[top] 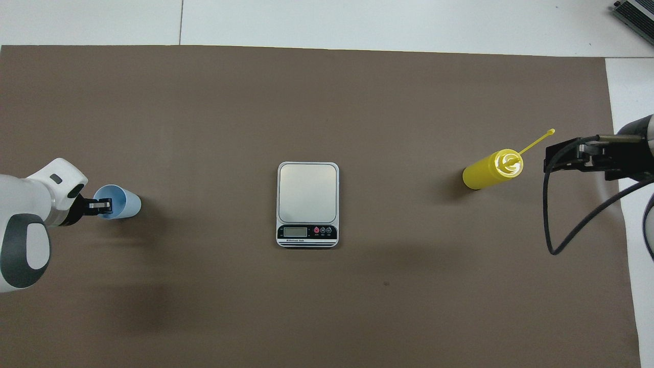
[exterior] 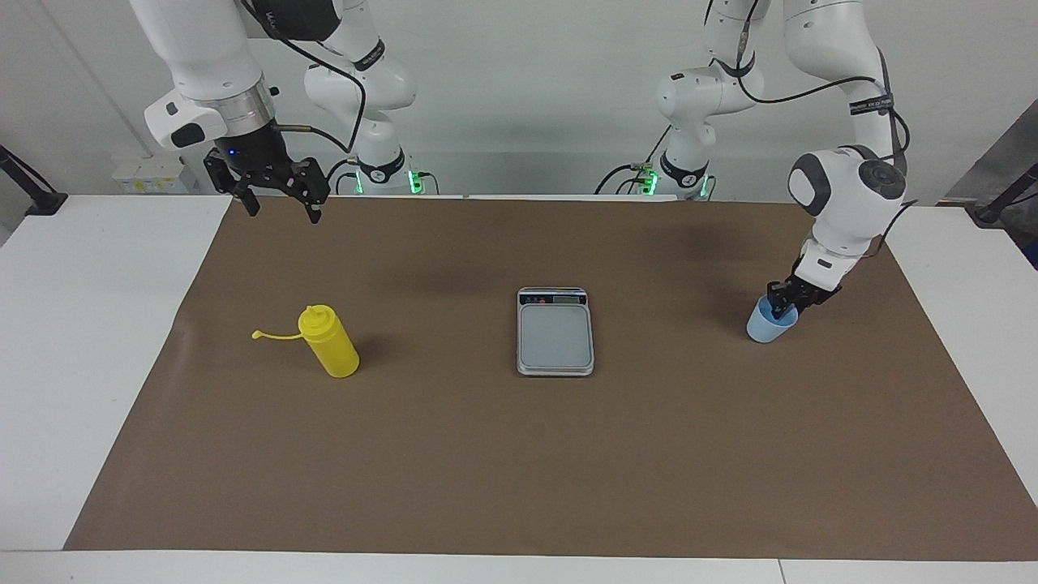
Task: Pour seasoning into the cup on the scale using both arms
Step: 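Close the left gripper on the light-blue cup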
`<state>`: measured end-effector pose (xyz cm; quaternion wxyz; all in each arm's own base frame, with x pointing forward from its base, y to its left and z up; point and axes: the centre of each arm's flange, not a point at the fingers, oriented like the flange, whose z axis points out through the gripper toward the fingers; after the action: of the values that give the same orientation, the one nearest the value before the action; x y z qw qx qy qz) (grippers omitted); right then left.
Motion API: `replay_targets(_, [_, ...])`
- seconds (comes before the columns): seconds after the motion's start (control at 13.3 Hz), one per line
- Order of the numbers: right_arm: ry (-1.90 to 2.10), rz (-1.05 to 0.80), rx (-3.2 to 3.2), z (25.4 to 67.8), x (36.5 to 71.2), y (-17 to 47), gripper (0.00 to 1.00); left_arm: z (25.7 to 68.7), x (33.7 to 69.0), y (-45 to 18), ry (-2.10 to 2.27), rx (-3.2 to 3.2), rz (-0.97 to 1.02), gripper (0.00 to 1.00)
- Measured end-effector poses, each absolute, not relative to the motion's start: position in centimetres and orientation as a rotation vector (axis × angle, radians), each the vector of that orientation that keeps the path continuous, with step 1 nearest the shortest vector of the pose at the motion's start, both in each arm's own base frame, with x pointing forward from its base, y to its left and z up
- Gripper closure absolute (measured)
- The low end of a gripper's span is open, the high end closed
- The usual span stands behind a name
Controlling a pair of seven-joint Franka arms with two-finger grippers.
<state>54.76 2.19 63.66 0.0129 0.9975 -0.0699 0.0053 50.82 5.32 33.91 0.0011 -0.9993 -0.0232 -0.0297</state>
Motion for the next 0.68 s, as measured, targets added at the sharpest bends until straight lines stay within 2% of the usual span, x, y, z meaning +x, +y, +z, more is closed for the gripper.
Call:
replay_targets(0.23, [-0.218,0.017,3.108,63.66,54.76,2.19,0.00,33.92,50.84,5.30,-0.072,-3.137,-0.096,0.75])
replay_targets(0.38, [-0.218,0.017,3.108,63.66,54.76,2.19,0.00,33.94,50.86,5.29,-0.072,-3.137,-0.098,0.85])
replay_targets(0.68, [-0.218,0.017,3.108,63.67,54.76,2.19,0.00,34.15,51.01,5.05,-0.068,-3.138,-0.109,0.93])
